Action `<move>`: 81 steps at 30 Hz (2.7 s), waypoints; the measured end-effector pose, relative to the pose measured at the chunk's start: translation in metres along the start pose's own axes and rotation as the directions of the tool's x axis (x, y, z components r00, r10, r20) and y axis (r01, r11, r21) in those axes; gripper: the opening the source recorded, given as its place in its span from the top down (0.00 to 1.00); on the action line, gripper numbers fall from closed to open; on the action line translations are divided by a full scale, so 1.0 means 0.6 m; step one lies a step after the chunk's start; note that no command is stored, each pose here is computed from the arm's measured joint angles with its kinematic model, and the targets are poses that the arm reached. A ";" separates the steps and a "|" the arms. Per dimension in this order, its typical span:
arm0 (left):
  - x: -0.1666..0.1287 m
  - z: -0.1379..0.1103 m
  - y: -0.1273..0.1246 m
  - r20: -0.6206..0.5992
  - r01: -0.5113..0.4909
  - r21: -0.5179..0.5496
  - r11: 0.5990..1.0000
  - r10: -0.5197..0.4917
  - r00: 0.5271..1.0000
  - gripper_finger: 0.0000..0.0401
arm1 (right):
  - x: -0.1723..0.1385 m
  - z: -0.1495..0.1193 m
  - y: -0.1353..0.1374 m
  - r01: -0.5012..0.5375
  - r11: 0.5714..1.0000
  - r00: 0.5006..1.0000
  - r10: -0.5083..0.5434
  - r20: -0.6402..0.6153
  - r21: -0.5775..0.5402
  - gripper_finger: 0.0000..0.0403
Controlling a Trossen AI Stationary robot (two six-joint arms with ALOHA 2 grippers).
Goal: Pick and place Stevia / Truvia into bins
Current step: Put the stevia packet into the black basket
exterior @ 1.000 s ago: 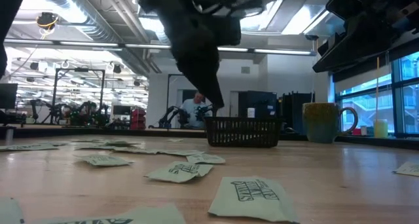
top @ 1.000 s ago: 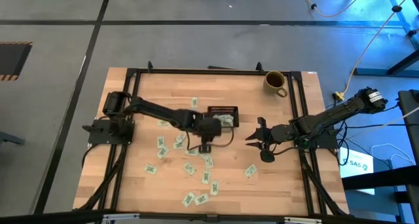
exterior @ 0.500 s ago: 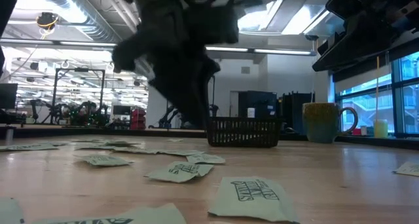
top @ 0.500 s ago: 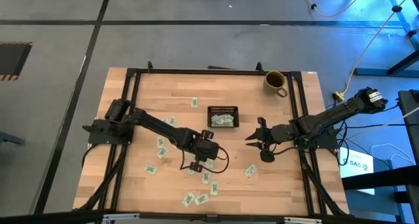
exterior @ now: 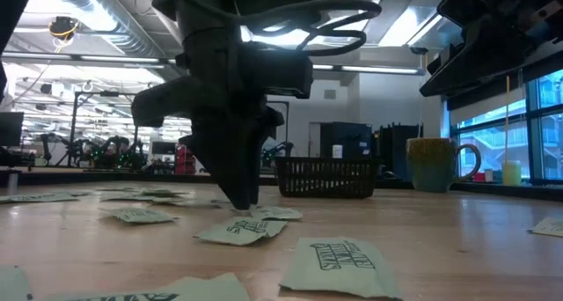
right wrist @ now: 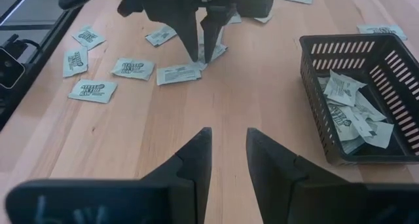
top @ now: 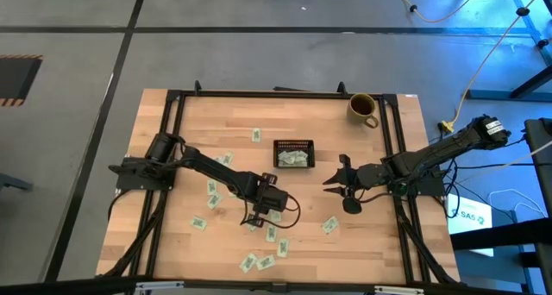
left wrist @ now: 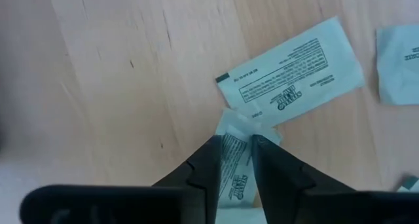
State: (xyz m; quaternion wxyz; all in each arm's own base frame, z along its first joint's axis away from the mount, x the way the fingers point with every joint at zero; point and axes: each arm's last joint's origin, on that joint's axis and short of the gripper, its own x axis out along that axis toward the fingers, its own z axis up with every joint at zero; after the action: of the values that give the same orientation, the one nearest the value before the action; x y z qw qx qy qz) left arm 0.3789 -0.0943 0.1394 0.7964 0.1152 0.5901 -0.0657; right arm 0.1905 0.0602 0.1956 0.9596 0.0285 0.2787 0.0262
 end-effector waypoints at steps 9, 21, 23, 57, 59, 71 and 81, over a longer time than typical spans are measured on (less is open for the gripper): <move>0.005 0.000 0.006 -0.003 0.008 -0.006 1.000 -0.008 1.000 0.93 | 0.000 0.000 0.000 0.000 1.000 1.000 0.000 -0.001 0.001 0.75; -0.035 0.017 0.038 0.073 -0.051 0.030 0.998 0.049 0.996 0.97 | 0.000 0.000 0.000 0.000 1.000 1.000 -0.001 -0.003 -0.019 0.75; -0.038 0.022 0.052 0.083 -0.099 0.014 0.995 0.098 0.992 0.97 | 0.000 -0.001 0.000 0.000 1.000 1.000 0.000 -0.003 -0.019 0.75; -0.025 0.028 0.244 0.285 -0.195 -0.263 0.945 0.269 0.920 0.96 | 0.000 -0.002 0.000 0.002 1.000 1.000 -0.002 -0.012 -0.028 0.75; -0.025 0.029 0.244 0.287 -0.196 -0.264 0.944 0.271 0.919 0.96 | 0.000 -0.002 0.000 0.002 1.000 1.000 -0.003 -0.012 -0.026 0.75; -0.025 0.028 0.244 0.282 -0.202 -0.267 0.942 0.277 0.919 0.86 | 0.001 -0.001 0.000 0.002 1.000 1.000 -0.002 -0.011 -0.021 0.75; -0.056 0.041 0.200 0.323 -0.155 -0.155 0.976 0.198 0.926 0.80 | 0.001 -0.001 0.000 0.002 1.000 1.000 -0.002 -0.011 -0.021 0.75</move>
State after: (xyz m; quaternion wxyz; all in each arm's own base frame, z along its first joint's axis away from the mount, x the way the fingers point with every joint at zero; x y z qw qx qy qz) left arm 0.4204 0.0141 0.1909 0.8937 0.1040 0.4357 0.0253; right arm 0.1905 0.0602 0.1946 0.9583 0.0181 0.2838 0.0283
